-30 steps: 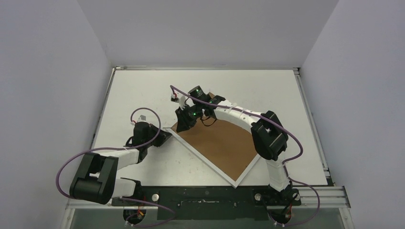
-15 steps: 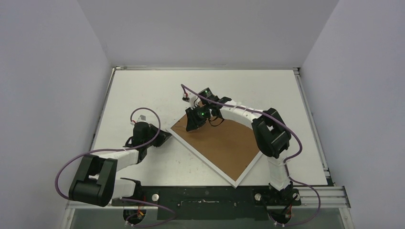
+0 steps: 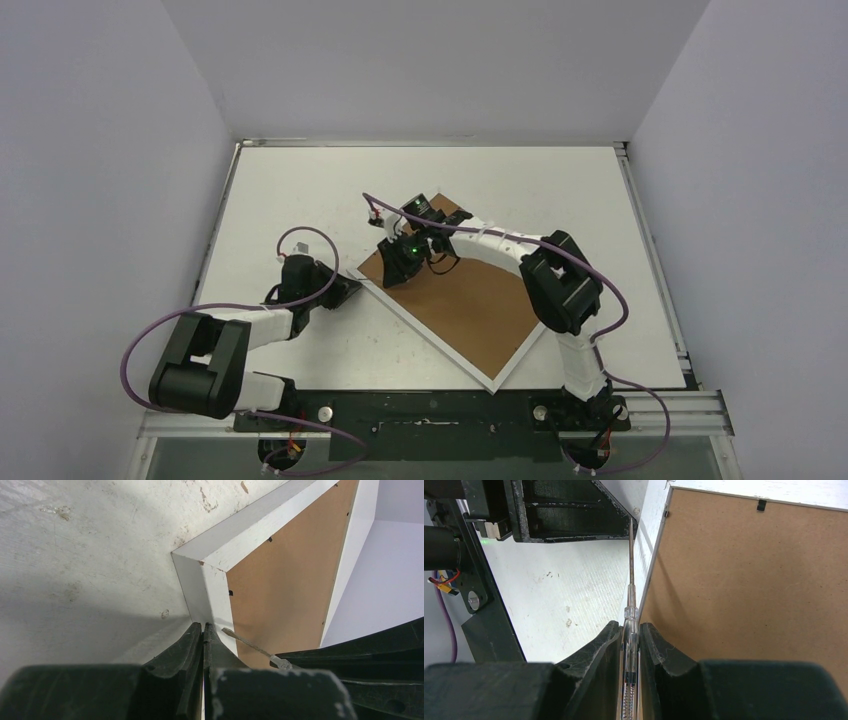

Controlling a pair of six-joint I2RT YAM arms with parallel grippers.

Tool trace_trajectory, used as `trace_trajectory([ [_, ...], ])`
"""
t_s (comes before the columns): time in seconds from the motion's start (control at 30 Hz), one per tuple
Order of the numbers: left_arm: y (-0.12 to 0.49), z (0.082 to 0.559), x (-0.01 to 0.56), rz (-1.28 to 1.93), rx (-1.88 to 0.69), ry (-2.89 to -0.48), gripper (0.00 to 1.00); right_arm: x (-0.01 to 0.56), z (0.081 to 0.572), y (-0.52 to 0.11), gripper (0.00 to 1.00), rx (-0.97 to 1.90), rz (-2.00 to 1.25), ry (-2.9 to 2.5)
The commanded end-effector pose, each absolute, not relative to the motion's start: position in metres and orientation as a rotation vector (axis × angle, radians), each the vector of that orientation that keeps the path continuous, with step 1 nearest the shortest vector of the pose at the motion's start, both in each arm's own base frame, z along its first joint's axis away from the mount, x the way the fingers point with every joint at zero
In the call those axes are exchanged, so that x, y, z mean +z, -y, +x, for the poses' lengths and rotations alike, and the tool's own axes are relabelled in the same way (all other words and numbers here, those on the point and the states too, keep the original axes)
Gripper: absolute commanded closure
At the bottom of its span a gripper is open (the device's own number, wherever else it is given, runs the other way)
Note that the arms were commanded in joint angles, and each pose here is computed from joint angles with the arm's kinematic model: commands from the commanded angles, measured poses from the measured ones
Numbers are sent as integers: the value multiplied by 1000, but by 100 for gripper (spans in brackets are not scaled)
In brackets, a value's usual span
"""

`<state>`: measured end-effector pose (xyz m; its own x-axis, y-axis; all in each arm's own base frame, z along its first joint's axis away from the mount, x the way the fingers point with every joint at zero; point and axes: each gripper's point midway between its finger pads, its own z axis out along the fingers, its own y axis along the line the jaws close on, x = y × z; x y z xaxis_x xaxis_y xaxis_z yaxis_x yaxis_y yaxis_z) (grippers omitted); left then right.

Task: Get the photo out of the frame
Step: Release the photo frame item from the photo frame.

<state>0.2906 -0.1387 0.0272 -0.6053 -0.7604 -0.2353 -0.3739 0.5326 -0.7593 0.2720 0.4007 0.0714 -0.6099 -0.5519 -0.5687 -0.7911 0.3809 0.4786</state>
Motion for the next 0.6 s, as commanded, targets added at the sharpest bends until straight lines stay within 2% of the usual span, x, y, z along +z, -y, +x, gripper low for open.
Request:
trace_trajectory([
  [0.0,143,311,51,-854,-959,-2143,100,86,286,-409,95,1046,-1181,-2254],
  [0.23,140,311,51,-856,-940,-2137,100,98,299,-402,95,1062,-1092,-2238],
  [0.57,137,312,52,-858,-937,-2135,100,82,303,-400,95,1024,-1089,-2290],
])
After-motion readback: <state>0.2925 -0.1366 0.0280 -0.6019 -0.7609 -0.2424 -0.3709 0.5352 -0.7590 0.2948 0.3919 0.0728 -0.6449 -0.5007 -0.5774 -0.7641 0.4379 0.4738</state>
